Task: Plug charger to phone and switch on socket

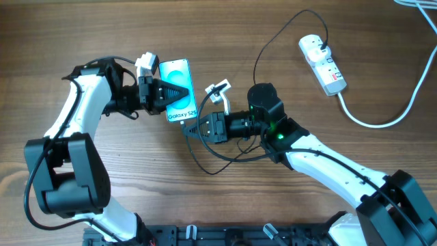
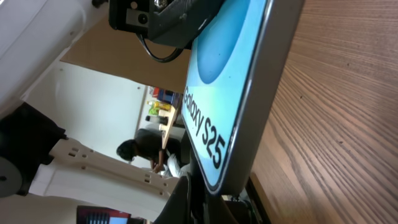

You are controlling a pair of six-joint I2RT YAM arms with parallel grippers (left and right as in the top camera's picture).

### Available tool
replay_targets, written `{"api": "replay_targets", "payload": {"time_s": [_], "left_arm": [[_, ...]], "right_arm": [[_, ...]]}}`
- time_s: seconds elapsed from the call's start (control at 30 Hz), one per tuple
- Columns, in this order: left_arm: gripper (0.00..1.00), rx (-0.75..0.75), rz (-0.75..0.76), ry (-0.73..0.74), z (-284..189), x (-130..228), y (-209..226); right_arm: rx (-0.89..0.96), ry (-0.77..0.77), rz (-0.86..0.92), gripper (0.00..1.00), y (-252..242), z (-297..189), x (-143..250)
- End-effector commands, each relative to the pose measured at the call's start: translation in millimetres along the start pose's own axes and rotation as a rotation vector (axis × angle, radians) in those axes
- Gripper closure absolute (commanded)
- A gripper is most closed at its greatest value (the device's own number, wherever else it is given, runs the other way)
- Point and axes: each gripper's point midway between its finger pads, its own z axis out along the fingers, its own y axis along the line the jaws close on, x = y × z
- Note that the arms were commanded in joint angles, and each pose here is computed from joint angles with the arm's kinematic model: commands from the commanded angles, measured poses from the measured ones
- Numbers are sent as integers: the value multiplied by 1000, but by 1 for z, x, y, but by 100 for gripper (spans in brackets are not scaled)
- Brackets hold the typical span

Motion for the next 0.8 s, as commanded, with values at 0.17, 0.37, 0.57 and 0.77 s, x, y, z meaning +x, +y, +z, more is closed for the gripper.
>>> {"api": "replay_targets", "payload": {"time_s": [0.17, 0.37, 0.57, 0.77], "left_arm": [[96, 32, 36, -13, 0, -5, -15], [96, 32, 36, -13, 0, -5, -15], [96, 31, 36, -15, -1, -5, -15], [96, 31, 37, -15, -1, -5, -15]], "right_arm": [[18, -27, 44, 96, -7, 1, -4], [21, -40, 58, 96, -8, 1, -7], [24, -51, 70, 96, -9, -2, -11], [26, -50, 74, 96, -10, -3, -10]]}}
